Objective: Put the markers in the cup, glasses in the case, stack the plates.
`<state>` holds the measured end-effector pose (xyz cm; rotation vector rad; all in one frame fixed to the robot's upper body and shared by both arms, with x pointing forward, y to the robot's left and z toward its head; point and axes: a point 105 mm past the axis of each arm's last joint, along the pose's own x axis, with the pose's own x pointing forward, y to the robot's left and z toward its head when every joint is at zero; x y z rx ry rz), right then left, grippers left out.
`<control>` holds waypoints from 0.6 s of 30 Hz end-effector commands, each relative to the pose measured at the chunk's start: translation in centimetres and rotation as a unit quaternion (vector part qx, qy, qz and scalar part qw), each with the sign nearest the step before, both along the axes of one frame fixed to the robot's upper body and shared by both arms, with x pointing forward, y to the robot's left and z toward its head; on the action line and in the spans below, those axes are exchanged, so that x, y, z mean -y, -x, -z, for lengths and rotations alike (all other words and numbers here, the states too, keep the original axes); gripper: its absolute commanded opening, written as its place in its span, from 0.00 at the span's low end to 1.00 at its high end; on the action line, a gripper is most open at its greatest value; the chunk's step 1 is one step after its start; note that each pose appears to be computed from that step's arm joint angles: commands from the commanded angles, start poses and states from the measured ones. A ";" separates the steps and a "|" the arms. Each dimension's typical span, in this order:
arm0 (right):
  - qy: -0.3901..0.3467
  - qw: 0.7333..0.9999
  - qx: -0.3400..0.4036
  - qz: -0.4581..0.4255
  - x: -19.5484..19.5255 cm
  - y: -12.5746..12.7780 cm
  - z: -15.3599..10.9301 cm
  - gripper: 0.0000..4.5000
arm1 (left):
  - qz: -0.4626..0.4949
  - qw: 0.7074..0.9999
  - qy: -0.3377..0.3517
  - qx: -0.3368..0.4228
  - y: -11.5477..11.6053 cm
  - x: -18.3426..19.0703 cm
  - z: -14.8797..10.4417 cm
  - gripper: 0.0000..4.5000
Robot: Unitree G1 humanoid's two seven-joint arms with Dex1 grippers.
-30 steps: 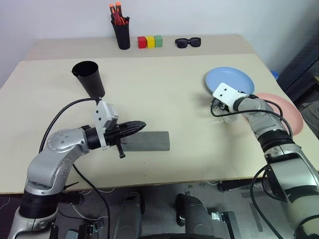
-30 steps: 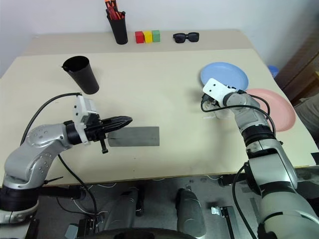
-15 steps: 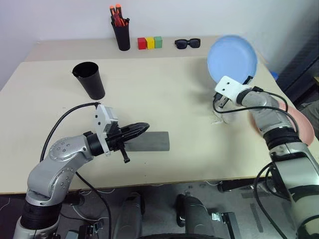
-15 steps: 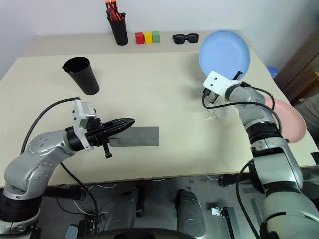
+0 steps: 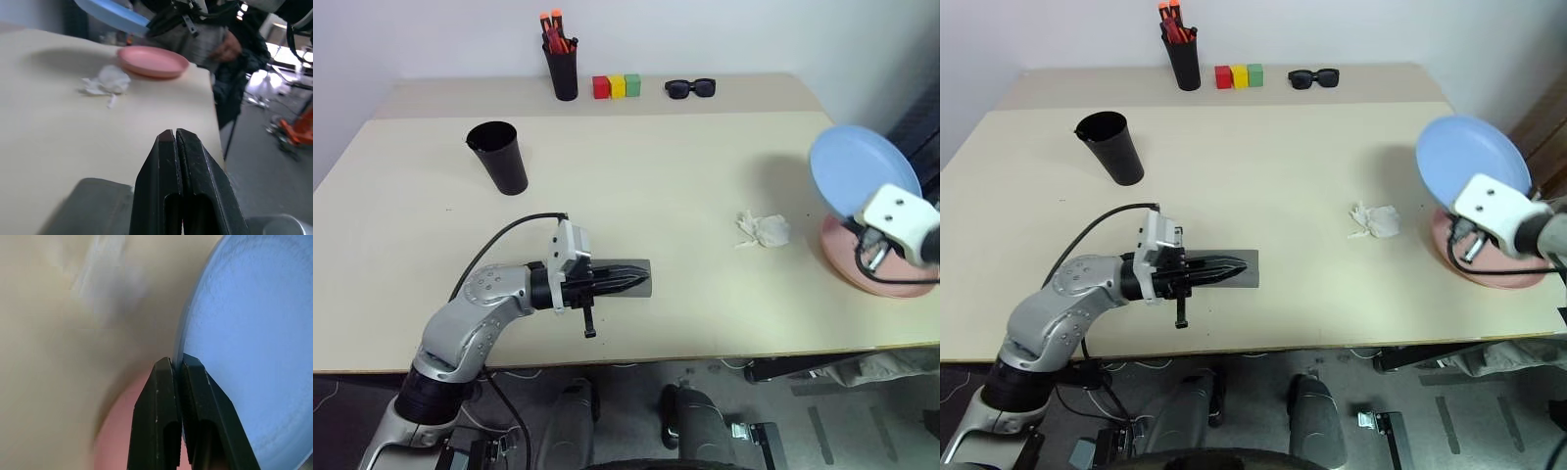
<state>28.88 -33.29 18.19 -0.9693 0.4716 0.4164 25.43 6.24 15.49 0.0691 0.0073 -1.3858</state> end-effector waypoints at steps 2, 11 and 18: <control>0.038 0.999 -0.001 0.027 1.5 0.6 -0.6 0.07 | 0.018 0.999 0.002 0.027 0.1 0.5 -0.4 0.00; -0.015 0.999 0.039 -0.019 -2.2 -1.2 -1.2 0.77 | 0.007 0.999 0.016 0.029 0.7 0.6 -0.6 0.00; -0.105 0.991 0.080 -0.038 -6.1 -4.9 0.0 0.77 | -0.019 0.999 0.004 0.047 0.4 0.9 -0.3 0.00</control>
